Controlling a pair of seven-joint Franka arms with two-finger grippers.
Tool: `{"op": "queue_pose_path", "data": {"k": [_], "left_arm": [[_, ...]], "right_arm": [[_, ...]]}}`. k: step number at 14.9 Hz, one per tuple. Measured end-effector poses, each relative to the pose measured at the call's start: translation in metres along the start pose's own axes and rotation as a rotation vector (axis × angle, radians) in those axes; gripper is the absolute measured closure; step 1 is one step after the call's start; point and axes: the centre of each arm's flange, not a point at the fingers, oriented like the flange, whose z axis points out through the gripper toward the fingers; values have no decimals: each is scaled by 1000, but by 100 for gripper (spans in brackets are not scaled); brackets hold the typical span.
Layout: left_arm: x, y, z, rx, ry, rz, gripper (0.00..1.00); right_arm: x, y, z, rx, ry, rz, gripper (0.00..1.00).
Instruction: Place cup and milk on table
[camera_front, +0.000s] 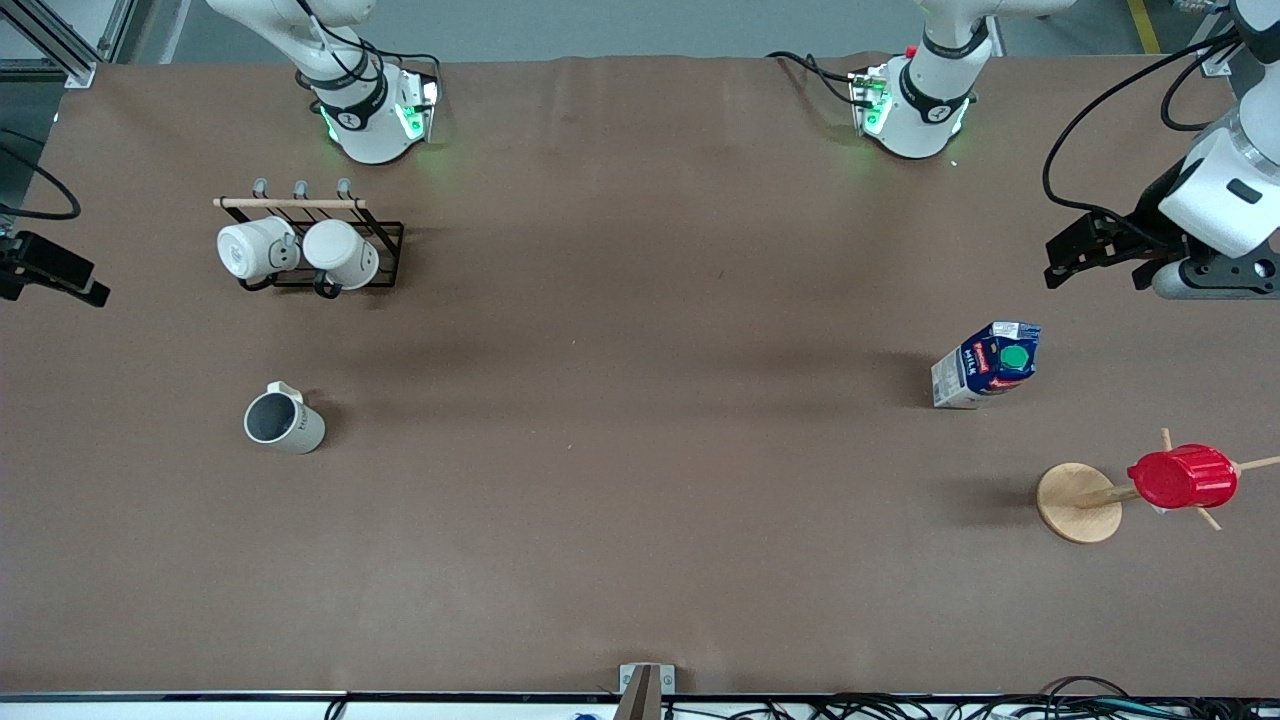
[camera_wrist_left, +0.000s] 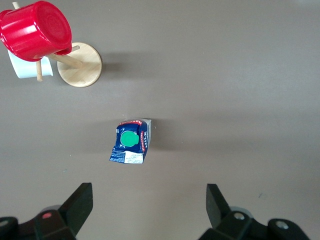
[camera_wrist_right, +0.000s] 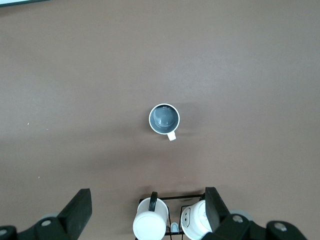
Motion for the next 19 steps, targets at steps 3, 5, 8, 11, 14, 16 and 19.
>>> {"op": "queue_pose_path", "data": {"k": [3, 5, 8, 11, 14, 16, 19], "left_arm": [[0, 0, 0, 0, 0, 0, 0], [0, 0, 0, 0, -1, 0, 0], [0, 0, 2, 0, -3, -1, 0], [1, -3, 6, 4, -11, -4, 0], [6, -5, 20, 22, -35, -3, 0], [14, -5, 37, 26, -51, -3, 0], [31, -6, 77, 26, -55, -5, 0]], "right_arm": [[0, 0, 0, 0, 0, -1, 0], [0, 0, 0, -1, 1, -1, 0], [0, 0, 0, -4, 3, -2, 0], [0, -3, 0, -5, 2, -8, 0], [0, 4, 11, -40, -24, -17, 0], [7, 14, 41, -55, -36, -23, 0], [19, 21, 114, -57, -46, -54, 0]]}}
